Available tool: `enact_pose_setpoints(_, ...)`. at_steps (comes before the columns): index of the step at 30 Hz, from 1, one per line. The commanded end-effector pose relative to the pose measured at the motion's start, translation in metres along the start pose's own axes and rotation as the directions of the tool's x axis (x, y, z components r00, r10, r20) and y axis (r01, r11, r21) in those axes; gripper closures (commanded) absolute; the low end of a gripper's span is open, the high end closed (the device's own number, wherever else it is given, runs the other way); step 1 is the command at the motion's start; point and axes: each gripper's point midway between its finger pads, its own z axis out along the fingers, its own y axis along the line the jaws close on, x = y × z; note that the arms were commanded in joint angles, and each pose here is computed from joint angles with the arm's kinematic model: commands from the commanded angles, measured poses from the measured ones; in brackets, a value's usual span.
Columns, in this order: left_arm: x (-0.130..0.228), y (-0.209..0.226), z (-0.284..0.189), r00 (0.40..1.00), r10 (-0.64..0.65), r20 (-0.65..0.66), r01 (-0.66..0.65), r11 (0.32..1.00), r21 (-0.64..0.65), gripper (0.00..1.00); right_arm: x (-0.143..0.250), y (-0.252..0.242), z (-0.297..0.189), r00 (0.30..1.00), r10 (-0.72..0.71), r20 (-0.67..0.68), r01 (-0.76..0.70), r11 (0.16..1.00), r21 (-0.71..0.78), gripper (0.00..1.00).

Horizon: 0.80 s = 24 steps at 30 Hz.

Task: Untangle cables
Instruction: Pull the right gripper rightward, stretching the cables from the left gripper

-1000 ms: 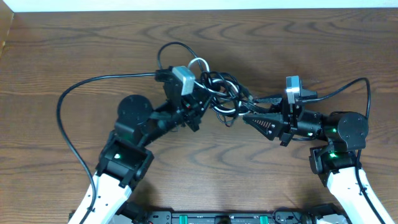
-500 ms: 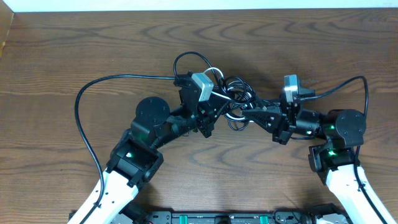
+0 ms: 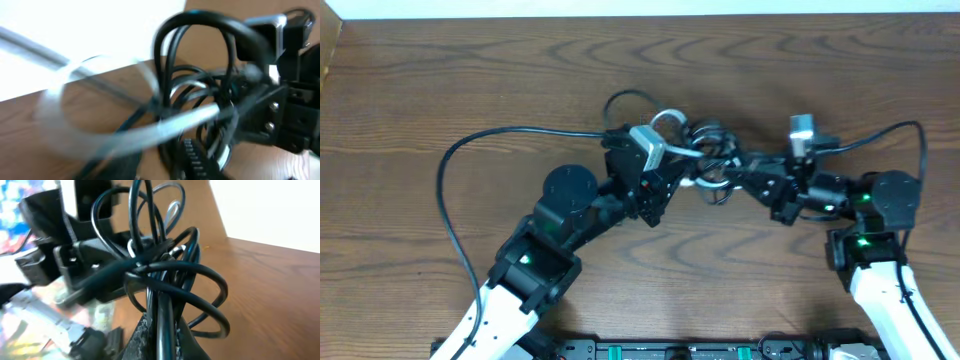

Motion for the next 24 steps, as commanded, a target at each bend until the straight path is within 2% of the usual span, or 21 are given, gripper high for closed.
enact_pose_setpoints(1, -0.016, 0.001, -0.014, 0.998, 0.028, 0.050, -0.026, 0.999, -0.035, 0.60, -0.014, -0.009, -0.012, 0.999, 0.006, 0.037, -0.008, 0.999, 0.052, 0.99)
enact_pose_setpoints(5, -0.016, -0.003, -0.019, 0.999, 0.028, 0.047, -0.027, 0.999, -0.025, 0.53, -0.016, -0.010, -0.014, 0.999, 0.000, 0.045, -0.002, 0.998, 0.061, 0.99)
enact_pose_setpoints(12, -0.016, -0.003, -0.020, 0.999, 0.027, 0.045, -0.026, 0.999, -0.027, 0.53, -0.025, -0.001, -0.014, 0.996, -0.066, 0.064, 0.064, 0.997, 0.039, 0.99)
enact_pose_setpoints(17, -0.028, 0.009, -0.028, 0.995, 0.039, 0.094, -0.028, 0.993, -0.116, 0.53, -0.030, 0.018, -0.015, 0.972, -0.227, 0.066, 0.229, 0.973, -0.011, 0.99)
enact_pose_setpoints(20, -0.040, 0.015, -0.040, 0.989, 0.052, 0.141, -0.027, 0.984, -0.175, 0.52, -0.027, 0.031, -0.016, 0.937, -0.347, 0.047, 0.349, 0.935, -0.060, 0.99)
enact_pose_setpoints(24, -0.053, 0.008, -0.055, 0.976, 0.126, 0.179, -0.093, 0.979, -0.184, 0.49, -0.022, 0.042, -0.017, 0.878, -0.477, 0.037, 0.478, 0.872, -0.106, 0.99)
